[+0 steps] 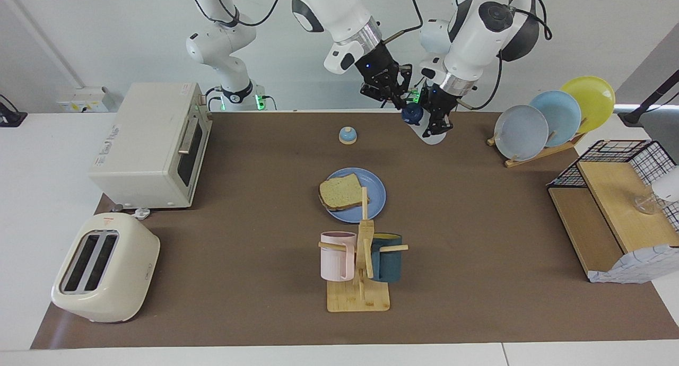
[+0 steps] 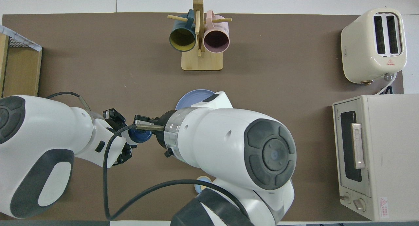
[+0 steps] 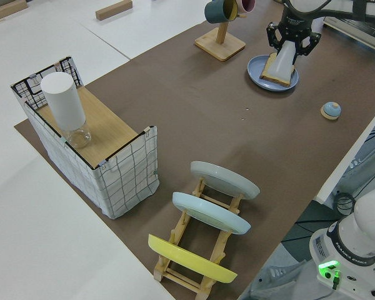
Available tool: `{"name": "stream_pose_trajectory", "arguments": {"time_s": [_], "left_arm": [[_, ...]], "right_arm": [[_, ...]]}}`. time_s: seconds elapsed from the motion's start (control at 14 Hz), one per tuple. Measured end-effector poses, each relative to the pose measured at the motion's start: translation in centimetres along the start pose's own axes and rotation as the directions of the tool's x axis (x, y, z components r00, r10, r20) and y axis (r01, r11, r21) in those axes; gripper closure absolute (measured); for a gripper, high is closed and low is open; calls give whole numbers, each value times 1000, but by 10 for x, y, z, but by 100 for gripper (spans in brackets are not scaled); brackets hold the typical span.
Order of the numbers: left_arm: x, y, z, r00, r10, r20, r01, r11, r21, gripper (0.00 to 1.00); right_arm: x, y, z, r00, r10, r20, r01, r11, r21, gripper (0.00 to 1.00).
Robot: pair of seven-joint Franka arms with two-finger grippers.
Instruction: Put bread on plate and add seasoning
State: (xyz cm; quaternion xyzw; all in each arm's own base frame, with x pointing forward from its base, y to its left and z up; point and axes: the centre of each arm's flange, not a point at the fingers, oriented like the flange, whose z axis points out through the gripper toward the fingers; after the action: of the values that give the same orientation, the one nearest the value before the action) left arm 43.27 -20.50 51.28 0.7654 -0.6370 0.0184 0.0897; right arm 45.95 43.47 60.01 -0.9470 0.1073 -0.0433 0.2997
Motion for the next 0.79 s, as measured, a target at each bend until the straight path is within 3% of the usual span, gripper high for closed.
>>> {"name": "stream_pose_trajectory", "arguments": {"time_s": [0.43, 0.79], "left_arm": [[1, 0, 0, 1000, -12, -1, 12, 1000, 1, 56], [1, 1, -2, 1000, -14, -6, 14, 1000, 3, 56]], "right_arm": [[6, 3, -2, 1000, 23, -6, -23, 1000, 0, 96], [29, 14, -6, 983, 182, 3, -181, 982, 52, 96]]}}
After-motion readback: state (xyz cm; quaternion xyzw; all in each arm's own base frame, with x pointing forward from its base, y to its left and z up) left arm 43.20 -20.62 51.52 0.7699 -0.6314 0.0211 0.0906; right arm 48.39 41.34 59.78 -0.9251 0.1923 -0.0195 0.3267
